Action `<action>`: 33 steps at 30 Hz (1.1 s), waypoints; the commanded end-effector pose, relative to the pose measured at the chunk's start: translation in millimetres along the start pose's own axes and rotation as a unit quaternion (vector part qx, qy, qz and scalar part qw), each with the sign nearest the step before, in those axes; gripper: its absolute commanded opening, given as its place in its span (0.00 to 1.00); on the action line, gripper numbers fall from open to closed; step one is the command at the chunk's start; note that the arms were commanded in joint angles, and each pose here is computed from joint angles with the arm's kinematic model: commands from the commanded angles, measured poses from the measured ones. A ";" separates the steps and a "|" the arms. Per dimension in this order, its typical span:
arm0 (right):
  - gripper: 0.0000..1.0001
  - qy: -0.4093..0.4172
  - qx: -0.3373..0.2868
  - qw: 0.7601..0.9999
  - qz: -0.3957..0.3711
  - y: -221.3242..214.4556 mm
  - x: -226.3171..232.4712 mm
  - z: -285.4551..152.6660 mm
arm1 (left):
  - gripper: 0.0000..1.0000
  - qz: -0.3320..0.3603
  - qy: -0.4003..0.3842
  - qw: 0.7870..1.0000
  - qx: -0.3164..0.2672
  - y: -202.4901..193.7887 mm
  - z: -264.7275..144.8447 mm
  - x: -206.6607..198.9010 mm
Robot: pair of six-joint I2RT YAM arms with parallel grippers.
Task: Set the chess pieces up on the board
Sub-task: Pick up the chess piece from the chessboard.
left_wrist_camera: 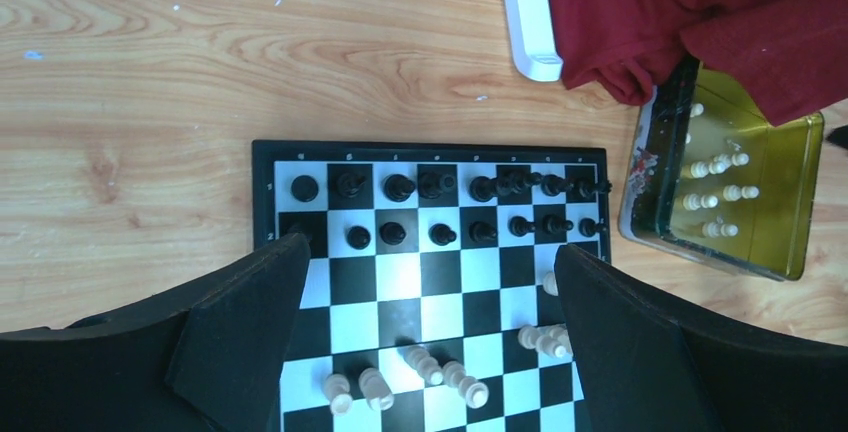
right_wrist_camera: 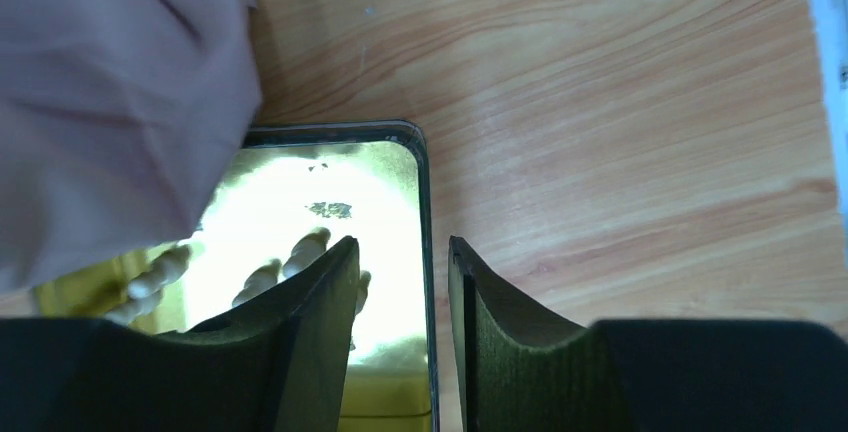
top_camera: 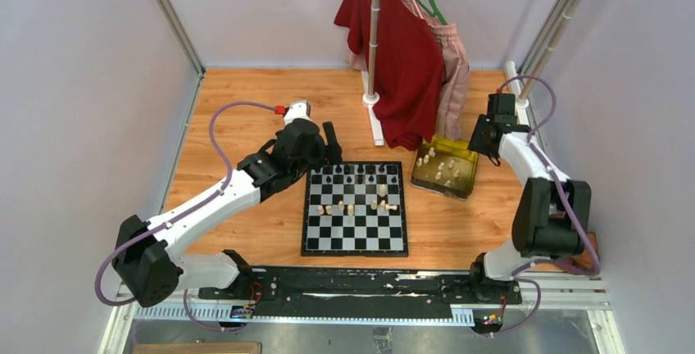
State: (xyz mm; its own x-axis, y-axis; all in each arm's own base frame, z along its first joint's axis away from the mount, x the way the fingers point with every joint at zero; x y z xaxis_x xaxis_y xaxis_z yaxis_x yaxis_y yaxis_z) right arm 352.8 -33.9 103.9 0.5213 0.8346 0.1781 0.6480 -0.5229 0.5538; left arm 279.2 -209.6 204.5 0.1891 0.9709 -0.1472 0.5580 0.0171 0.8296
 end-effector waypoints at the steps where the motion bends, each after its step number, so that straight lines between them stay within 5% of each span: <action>1: 0.43 0.019 -0.032 0.999 -0.010 5.4 1.9 -34.6 | 1.00 0.001 0.029 1.000 -0.005 -11.7 -7.8 20.0; 9: 0.42 0.111 -0.056 0.982 -0.140 -35.0 65.7 -85.7 | 0.97 -0.009 0.050 0.999 0.013 -45.9 -7.7 37.6; 19: 0.41 0.195 -0.008 0.941 -0.276 -116.8 130.8 -111.7 | 0.95 -0.018 0.058 0.998 0.018 -58.9 -8.8 44.5; 33: 0.41 0.219 0.029 0.909 -0.353 -179.5 173.2 -115.7 | 0.96 -0.018 0.056 0.998 0.018 -63.5 -10.5 46.4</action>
State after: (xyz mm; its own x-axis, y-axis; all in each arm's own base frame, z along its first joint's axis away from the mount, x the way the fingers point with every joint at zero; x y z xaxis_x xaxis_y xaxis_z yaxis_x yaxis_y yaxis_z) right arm 263.2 210.6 120.3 -0.2782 0.9529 0.1211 0.7871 0.1538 0.5974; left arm 241.1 -167.5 144.5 0.1023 0.9894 -0.1033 0.6207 0.0176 0.7838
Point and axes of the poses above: each gripper's point midway between its finger pads, its own z axis out along the fingers, its own x axis along the line the jaws close on, y = z × x, the point moved 3 cm from there along -z, back along the fingers, and after that the axes turned 15 degrees about z, right-handed, at the moved point
